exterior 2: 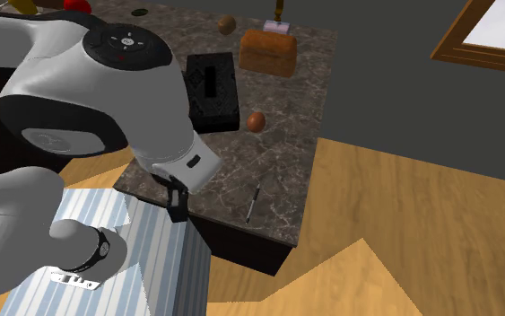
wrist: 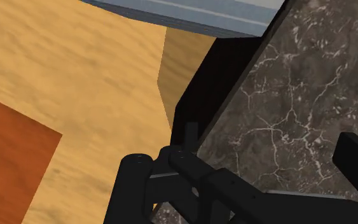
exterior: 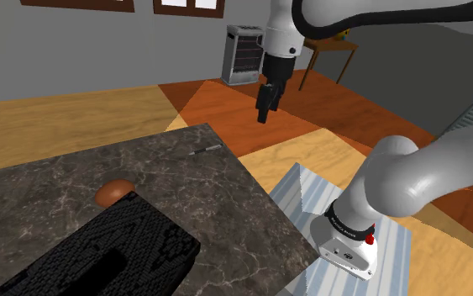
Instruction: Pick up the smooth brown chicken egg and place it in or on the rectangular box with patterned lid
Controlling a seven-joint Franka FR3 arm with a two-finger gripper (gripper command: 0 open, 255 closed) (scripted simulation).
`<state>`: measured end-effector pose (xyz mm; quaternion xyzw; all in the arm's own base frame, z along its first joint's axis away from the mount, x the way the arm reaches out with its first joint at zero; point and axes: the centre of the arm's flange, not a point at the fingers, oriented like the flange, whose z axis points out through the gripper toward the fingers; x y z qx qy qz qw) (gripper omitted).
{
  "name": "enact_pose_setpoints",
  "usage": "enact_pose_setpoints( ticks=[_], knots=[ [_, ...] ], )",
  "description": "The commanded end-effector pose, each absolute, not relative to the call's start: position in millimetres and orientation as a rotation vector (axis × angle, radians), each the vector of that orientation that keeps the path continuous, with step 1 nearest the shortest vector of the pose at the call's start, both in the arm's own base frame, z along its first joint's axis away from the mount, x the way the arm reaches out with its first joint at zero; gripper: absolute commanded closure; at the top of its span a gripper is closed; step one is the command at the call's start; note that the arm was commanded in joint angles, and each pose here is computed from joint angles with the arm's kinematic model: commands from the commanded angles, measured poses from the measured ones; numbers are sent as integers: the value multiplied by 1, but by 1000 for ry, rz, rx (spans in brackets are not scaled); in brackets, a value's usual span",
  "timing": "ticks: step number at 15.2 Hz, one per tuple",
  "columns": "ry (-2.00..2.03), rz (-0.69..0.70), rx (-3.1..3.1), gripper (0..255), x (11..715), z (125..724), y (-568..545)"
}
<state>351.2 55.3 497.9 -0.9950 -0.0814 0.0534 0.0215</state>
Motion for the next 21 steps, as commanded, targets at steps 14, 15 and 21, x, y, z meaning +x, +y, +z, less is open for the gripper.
enact_pose_setpoints(
  ticks=[14, 15, 21],
  knots=[
    [-695, 51, -2882, 0, 449, 416, 183],
    [-723, 44, -2867, 0, 455, 411, 193],
    [-884, 2, -2767, 0, 482, 386, 256]
  ],
)
